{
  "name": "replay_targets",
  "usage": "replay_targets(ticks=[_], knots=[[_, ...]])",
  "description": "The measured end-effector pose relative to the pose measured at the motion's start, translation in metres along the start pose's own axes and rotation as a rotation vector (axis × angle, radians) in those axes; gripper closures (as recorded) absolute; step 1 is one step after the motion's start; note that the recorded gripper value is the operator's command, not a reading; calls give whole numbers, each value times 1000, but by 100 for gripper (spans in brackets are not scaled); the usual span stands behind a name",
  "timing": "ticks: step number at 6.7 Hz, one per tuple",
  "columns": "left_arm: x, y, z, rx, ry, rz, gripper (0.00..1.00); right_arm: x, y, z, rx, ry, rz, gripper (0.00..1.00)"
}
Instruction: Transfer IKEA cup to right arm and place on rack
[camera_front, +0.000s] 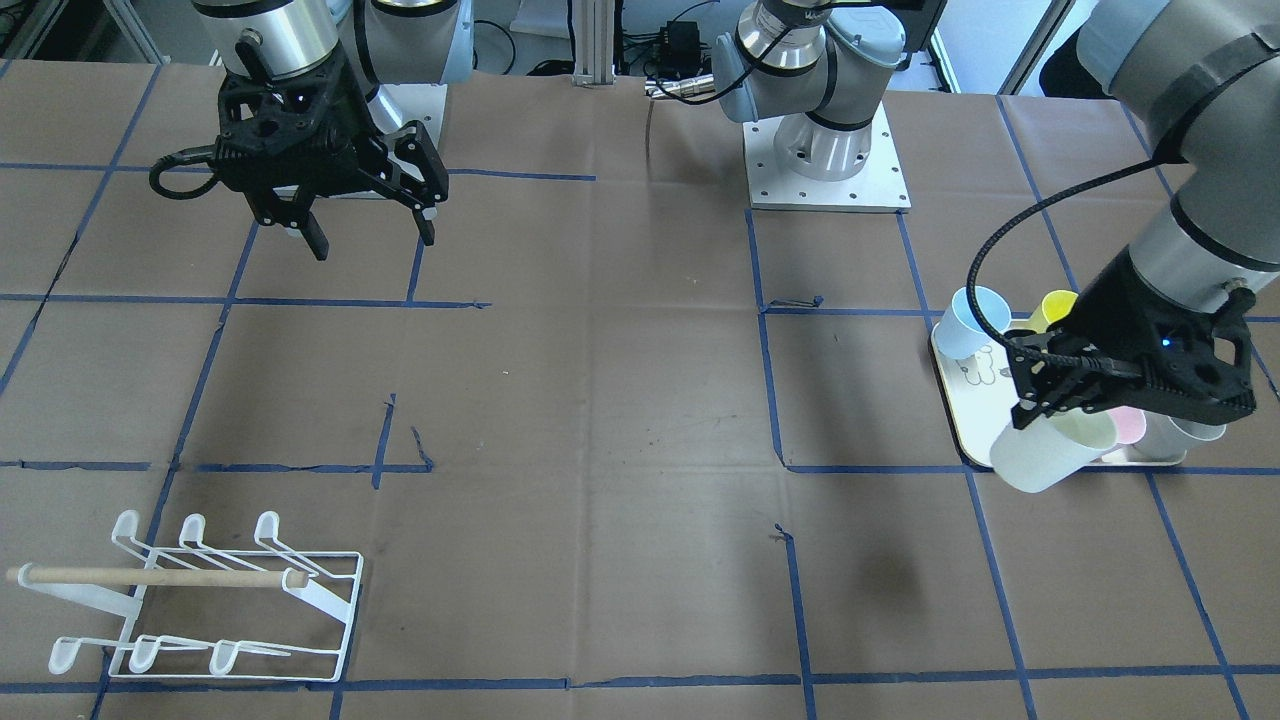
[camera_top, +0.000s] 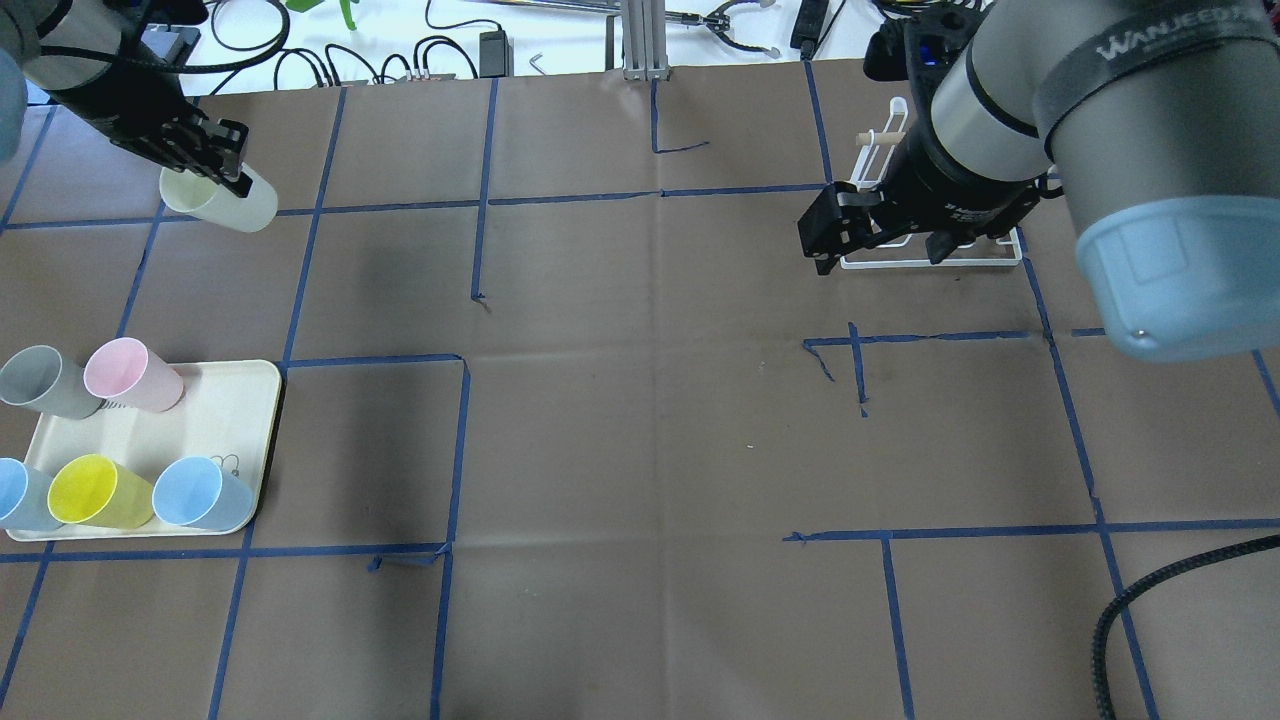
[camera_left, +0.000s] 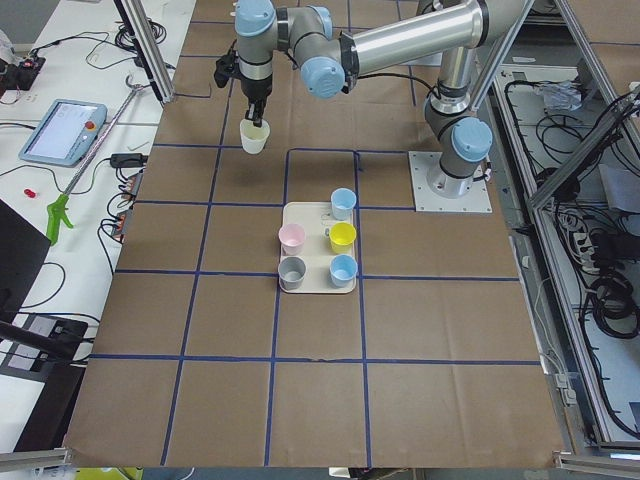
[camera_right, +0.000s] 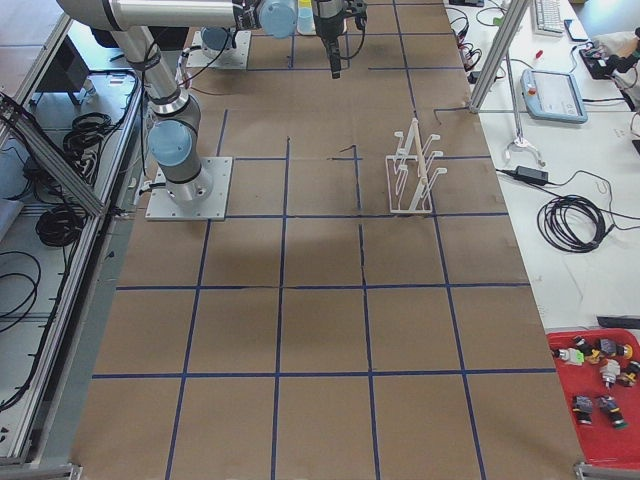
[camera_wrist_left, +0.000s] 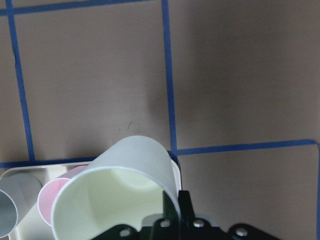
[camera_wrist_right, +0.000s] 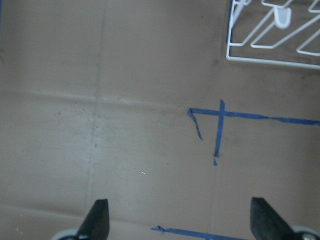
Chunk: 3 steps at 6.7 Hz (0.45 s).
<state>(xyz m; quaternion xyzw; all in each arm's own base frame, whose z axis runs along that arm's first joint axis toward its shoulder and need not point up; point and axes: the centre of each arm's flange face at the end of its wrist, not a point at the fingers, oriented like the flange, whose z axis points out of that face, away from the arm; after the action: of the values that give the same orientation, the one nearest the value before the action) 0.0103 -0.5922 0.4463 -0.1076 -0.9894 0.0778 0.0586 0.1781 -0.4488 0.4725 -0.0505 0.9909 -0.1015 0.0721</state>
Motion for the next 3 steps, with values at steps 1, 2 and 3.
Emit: replay_targets(ticks=[1, 2, 3], knots=[[24, -1, -8, 73, 115, 18, 100, -6, -2, 9, 91, -76, 36, 0], [45, 1, -17, 153, 239, 37, 100, -14, -1, 16, 188, -171, 86, 0], [63, 6, -23, 246, 348, 68, 100, -23, 1, 22, 279, -283, 135, 0]])
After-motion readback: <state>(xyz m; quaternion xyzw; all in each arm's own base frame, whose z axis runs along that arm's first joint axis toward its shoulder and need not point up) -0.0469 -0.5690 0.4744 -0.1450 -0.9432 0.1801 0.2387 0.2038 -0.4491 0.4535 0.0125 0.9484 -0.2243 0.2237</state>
